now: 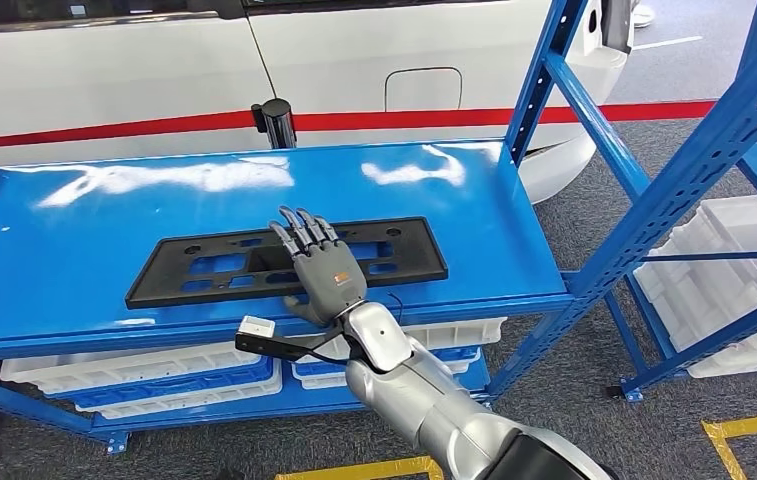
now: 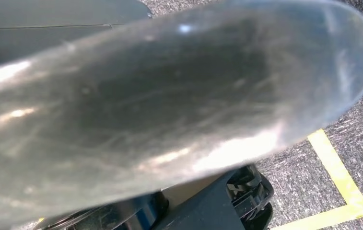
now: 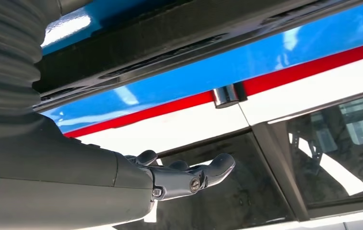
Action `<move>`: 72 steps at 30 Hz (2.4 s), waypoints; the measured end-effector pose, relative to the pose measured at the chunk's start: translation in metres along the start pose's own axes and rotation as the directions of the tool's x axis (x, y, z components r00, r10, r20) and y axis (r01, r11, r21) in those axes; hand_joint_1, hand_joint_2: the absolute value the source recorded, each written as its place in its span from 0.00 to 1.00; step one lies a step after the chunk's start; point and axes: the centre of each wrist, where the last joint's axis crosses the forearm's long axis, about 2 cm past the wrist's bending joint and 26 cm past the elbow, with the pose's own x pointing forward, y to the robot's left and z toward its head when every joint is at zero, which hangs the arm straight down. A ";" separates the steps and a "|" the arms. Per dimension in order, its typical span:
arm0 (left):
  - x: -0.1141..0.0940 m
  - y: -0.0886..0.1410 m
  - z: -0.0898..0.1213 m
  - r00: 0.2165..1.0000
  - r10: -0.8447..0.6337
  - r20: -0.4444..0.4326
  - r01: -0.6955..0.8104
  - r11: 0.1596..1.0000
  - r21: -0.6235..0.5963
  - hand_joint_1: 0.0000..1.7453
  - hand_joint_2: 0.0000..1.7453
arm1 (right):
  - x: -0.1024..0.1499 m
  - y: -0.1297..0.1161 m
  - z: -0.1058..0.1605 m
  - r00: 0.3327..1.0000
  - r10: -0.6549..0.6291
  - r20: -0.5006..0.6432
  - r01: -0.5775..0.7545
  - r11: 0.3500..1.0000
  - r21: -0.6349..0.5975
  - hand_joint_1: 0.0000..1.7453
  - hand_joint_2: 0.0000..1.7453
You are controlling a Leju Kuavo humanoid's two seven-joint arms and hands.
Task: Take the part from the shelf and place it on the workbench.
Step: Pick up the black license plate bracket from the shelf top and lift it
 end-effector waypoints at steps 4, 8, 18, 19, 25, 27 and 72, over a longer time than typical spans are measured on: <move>0.001 0.000 0.000 1.000 -0.006 0.003 0.006 1.000 -0.002 0.00 0.00 | -0.003 0.001 0.001 1.000 0.012 -0.019 -0.012 1.000 0.001 0.00 1.00; 0.001 0.000 0.000 1.000 -0.008 0.004 0.008 1.000 -0.004 0.00 0.00 | -0.007 0.001 0.001 0.999 0.032 -0.039 -0.032 0.999 0.005 0.00 1.00; 0.006 0.000 -0.001 1.000 -0.020 0.010 0.021 1.000 -0.014 0.00 0.00 | -0.009 0.001 0.000 0.974 0.221 -0.045 -0.221 0.975 0.001 0.00 1.00; 0.007 0.000 -0.002 1.000 -0.021 0.011 0.021 1.000 -0.016 0.00 0.00 | -0.009 0.000 -0.001 0.970 0.238 -0.046 -0.238 0.971 0.002 0.00 1.00; 0.012 0.000 -0.003 0.999 -0.031 0.017 0.032 0.999 -0.018 0.00 0.00 | -0.014 -0.001 -0.005 0.948 0.315 -0.058 -0.314 0.949 0.023 0.01 1.00; 0.013 0.000 -0.003 0.999 -0.032 0.018 0.032 0.999 -0.018 0.00 0.00 | -0.015 -0.001 -0.005 0.947 0.317 -0.058 -0.316 0.948 0.024 0.01 1.00; 0.011 -0.002 -0.002 0.999 -0.032 0.030 0.033 0.999 -0.023 0.00 0.00 | -0.003 -0.043 -0.047 0.985 0.159 0.065 -0.149 0.980 -0.133 1.00 1.00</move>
